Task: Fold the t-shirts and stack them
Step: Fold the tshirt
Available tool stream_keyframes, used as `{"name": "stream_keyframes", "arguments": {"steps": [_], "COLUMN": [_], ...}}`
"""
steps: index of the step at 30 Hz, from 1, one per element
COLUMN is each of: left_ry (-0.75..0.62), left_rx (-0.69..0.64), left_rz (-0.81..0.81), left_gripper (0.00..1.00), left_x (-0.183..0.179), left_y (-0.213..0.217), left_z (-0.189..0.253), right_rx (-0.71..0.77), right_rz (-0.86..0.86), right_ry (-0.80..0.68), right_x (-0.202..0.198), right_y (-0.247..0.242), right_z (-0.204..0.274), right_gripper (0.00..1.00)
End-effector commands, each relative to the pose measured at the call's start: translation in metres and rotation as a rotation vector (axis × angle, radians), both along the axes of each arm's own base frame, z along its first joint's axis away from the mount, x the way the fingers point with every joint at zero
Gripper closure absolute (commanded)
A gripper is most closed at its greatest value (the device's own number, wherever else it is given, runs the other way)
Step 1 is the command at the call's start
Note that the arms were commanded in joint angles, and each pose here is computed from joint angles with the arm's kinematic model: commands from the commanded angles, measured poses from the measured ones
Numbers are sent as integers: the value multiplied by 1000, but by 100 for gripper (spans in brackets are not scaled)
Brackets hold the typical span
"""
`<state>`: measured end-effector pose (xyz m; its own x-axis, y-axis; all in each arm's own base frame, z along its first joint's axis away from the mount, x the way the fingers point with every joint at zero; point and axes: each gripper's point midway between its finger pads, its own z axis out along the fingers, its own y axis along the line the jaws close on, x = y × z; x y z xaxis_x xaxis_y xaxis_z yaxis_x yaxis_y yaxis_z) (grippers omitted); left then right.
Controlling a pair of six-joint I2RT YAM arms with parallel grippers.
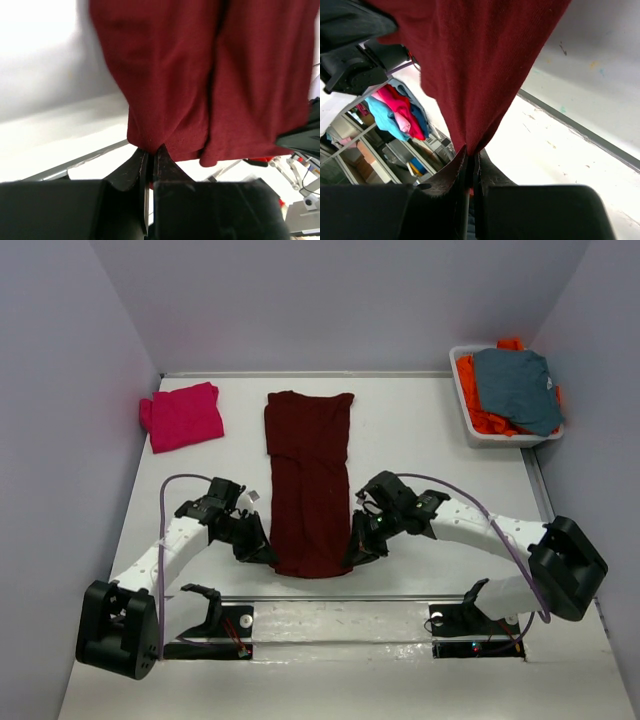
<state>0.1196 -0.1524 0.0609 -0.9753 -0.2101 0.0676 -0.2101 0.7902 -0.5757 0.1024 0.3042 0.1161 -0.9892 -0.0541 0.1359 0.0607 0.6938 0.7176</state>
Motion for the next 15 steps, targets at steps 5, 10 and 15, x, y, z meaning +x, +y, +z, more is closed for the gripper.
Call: {"name": "stream_keyframes", "arguments": {"steps": [5,10,15], "left_ry": [-198,-245,-279], "left_rx": [-26,-50,-53], "left_rz": [-21,-28,-26], "left_gripper": [94,94,94], "left_x": [52,73,97], "left_y": [-11,-19,-25], "left_z": [47,65,75], "right_rx": [-10,-32,-58], "right_rz": [41,36,-59], "right_ry": [2,-41,-101], "right_x": [2,23,69], "right_y": [3,17,21], "right_z": [2,5,12], "right_gripper": [93,93,93]}}
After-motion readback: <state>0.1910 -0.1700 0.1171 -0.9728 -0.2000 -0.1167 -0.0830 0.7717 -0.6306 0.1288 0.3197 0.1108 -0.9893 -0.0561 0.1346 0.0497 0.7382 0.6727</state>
